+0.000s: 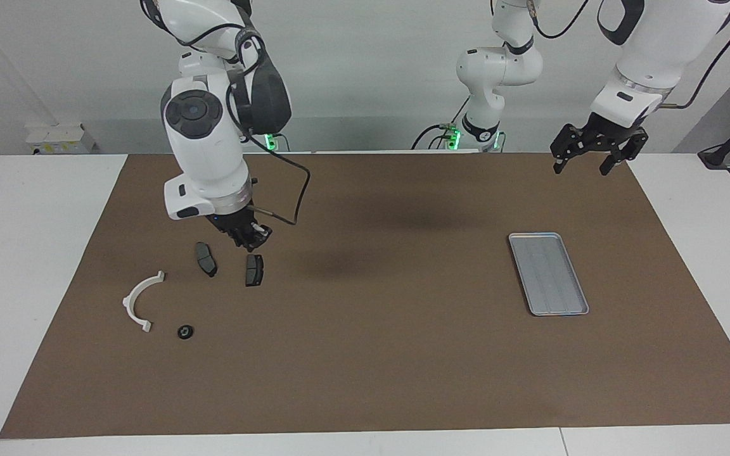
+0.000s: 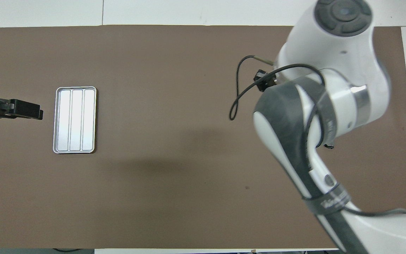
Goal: Pick bearing gear from pile to tray
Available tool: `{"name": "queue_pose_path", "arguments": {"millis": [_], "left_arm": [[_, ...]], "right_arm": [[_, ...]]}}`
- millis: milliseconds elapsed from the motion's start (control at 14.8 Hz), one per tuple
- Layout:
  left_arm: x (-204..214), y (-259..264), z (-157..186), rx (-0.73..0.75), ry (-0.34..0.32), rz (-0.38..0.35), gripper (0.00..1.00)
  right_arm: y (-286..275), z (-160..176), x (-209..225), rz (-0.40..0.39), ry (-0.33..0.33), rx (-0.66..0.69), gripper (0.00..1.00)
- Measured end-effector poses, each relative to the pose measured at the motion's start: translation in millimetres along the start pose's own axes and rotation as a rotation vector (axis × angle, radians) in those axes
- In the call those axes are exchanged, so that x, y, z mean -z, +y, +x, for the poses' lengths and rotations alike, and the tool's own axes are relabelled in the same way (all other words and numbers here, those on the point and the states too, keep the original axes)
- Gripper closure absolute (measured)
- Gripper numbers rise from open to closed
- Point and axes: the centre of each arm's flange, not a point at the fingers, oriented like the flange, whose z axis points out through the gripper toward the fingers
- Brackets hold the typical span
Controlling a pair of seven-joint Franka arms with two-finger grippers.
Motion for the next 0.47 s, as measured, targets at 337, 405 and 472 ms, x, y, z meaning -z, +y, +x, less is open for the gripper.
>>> {"name": "queue_pose_path", "arguments": {"millis": [337,405,472], "left_arm": [[0,1,0,0.001,0.004,0.0,0.0],[-1,0,1,0.003,0.012,0.0,0.0],[-2,-1,2,0.005,0.018,0.001,0.0]], "right_arm": [[-68,-118,-7,0.07,-0.036,-0.134,0.76],[-77,-134,-18,0.081,-0.034,-0.147,0.76],[-85,-149,-33,0.088,-0.032,-0.153,0.76]]}}
